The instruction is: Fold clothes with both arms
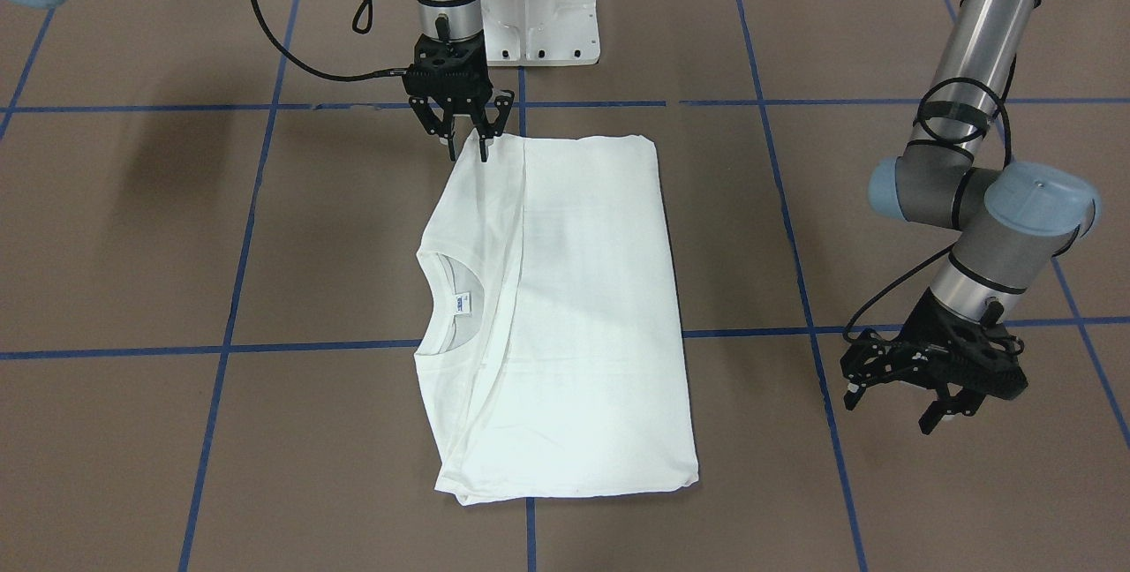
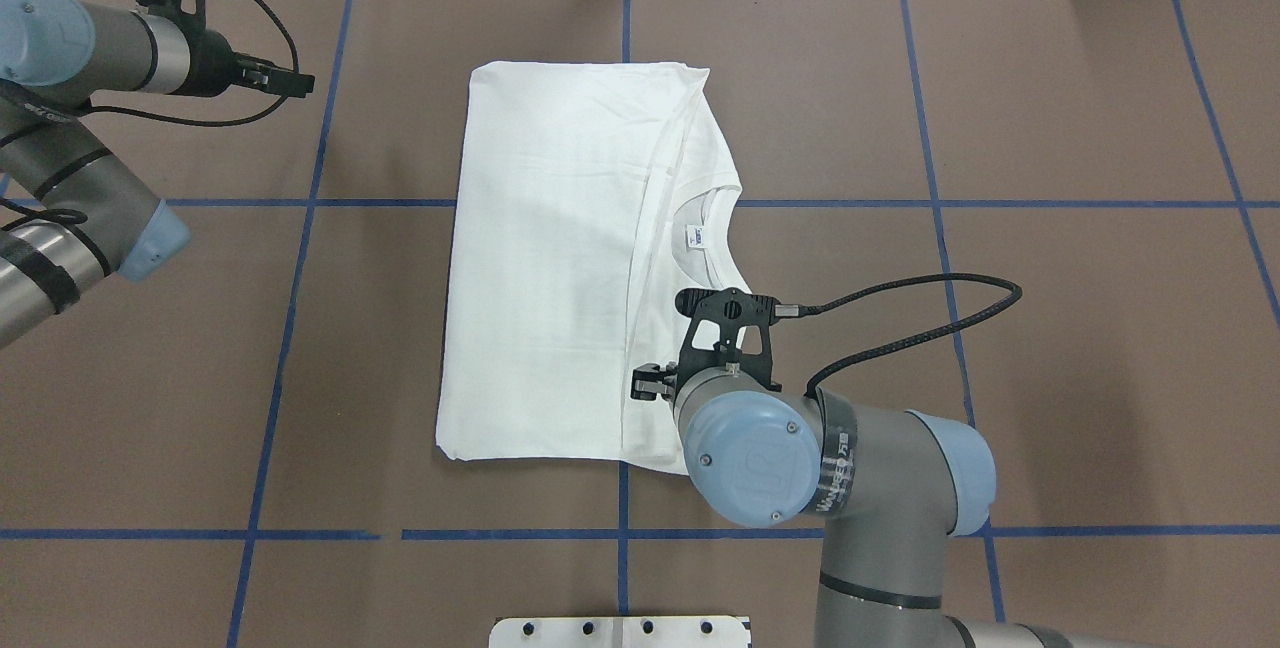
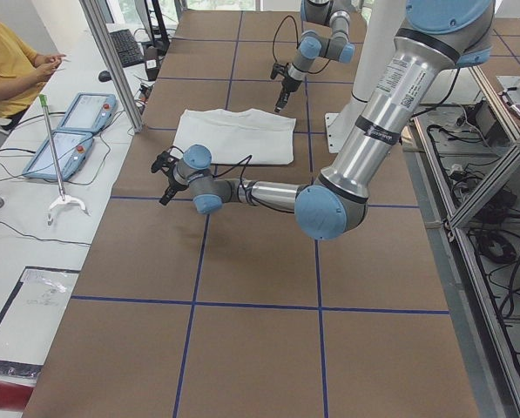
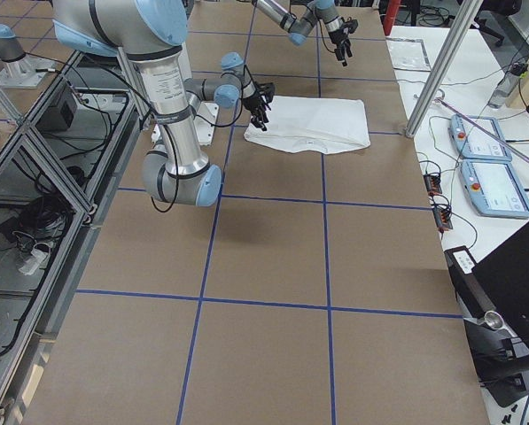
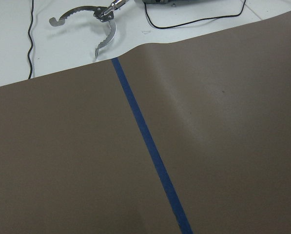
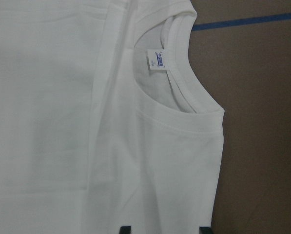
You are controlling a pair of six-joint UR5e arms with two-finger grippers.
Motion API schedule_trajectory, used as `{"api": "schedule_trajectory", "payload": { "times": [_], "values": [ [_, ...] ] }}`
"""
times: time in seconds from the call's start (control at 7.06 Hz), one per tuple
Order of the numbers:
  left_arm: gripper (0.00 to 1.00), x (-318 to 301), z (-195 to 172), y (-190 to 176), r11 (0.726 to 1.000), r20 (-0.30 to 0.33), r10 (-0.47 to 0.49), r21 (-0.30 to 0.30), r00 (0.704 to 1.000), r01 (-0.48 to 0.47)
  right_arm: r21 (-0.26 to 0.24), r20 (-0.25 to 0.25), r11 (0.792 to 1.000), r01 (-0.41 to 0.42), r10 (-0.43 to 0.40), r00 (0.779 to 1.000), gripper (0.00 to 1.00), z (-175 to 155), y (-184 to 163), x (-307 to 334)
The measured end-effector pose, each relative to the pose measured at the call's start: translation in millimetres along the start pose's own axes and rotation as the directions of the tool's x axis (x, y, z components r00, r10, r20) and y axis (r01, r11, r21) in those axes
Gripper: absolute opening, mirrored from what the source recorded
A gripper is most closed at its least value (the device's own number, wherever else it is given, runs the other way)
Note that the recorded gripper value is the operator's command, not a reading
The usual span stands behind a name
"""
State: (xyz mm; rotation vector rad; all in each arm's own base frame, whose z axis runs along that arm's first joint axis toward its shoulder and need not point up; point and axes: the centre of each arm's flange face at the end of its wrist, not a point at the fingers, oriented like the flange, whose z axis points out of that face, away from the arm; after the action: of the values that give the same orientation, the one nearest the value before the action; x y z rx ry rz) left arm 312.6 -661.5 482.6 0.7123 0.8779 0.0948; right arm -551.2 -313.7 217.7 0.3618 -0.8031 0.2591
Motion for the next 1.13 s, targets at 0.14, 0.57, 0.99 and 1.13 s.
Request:
{"api": "schedule_trajectory", "payload": {
  "times": [0.14, 0.57, 0.99, 1.13],
  "values": [
    [1.0, 1.0, -0.8, -0.8, 1.0, -0.003, 0.001, 0.001, 1.0, -0.001, 0.005, -0.007, 1.0, 0.009, -0.009, 1.0, 1.0, 4.5, -33.1, -5.5],
    [1.0, 2.3, -1.6, -1.5, 1.0, -0.005, 0.002, 0.003, 1.0, -0.002, -0.001, -0.104, 1.0, -0.012, 0.011, 0.995, 0.99, 62.7, -104.9, -79.3],
    [1.0, 3.6, -0.9, -0.7, 1.0, -0.007, 0.003, 0.002, 1.0, -0.003, -0.07, -0.222, 0.994, 0.084, -0.098, 0.97, 1.0, 105.0, -108.5, -95.0],
    [1.0, 3.6, -0.6, -0.4, 1.0, -0.007, 0.003, 0.001, 1.0, -0.003, -0.102, -0.257, 0.989, 0.109, -0.132, 0.957, 1.0, 109.1, -105.7, -95.2]
  ]
}}
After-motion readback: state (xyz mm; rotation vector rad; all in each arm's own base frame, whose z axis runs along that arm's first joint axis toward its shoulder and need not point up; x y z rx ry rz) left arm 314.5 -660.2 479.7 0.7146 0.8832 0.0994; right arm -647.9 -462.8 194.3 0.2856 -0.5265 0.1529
